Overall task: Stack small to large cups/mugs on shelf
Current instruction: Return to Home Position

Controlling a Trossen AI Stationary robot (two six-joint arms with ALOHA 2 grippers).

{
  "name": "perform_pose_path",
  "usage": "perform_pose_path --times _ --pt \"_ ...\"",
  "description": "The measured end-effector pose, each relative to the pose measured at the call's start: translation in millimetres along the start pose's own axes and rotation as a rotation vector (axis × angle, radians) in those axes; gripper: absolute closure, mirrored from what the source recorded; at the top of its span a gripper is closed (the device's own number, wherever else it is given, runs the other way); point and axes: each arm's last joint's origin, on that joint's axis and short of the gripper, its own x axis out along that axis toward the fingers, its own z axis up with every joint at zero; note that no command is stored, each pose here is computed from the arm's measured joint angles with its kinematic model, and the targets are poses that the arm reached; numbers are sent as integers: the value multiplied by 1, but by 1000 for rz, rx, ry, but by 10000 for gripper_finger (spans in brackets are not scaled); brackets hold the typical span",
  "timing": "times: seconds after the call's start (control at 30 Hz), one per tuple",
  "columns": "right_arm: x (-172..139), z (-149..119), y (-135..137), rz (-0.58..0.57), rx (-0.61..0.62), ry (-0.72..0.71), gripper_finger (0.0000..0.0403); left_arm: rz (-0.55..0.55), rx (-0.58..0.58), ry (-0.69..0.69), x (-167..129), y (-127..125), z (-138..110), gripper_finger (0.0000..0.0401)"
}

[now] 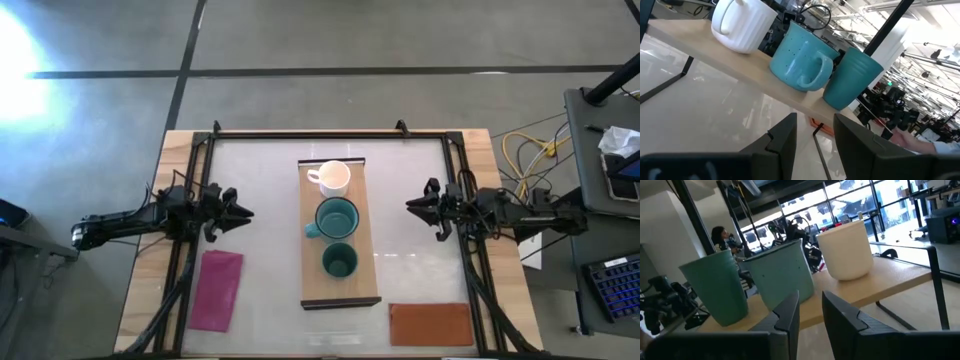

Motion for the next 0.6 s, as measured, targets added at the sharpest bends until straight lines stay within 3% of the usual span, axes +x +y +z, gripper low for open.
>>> perform_pose_path --times 0.6 --pt "0 0 0 -1 0 3 330 -2 2 -3 0 0 0 286"
